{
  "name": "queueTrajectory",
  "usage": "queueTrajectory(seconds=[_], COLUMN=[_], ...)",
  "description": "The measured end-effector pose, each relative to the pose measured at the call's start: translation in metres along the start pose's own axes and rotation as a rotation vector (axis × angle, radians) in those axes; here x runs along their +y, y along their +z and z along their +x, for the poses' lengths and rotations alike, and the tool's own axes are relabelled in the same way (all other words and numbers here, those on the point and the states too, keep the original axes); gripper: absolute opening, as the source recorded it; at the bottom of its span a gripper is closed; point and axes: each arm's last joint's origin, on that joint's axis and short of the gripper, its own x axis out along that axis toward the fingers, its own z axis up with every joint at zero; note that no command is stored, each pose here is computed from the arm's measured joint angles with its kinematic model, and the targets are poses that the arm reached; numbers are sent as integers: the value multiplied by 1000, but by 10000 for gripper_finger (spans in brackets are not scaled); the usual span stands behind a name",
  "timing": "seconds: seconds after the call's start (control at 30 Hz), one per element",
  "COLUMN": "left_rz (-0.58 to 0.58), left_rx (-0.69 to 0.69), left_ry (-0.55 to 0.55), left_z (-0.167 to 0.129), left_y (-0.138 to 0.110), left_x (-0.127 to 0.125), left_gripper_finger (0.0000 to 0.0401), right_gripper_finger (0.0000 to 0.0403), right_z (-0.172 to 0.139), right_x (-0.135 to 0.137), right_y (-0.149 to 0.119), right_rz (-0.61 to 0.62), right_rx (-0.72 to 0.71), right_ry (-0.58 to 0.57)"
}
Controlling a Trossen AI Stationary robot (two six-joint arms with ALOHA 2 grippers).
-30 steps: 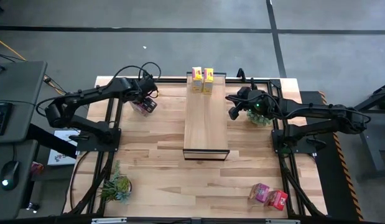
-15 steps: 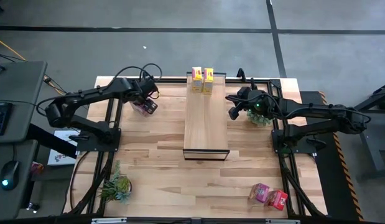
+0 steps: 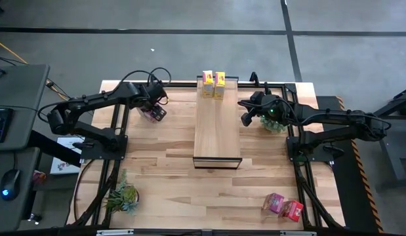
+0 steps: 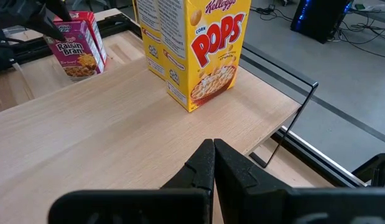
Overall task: Stack cereal on shelf
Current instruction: Put the top purple cereal box on the shelf
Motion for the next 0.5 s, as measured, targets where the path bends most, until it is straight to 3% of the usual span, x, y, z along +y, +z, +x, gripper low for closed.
queueTrajectory(seconds=[0.5], left_rz=[34], left_rx=[42], left_ry=[25], left_z=[11], left_y=[2], left_x=[-7], left_gripper_finger=[250], right_gripper_finger=[0], right_z=[0], right_x=[0], right_y=[0], right_rz=[0], right_rx=[-1], right_ry=[0])
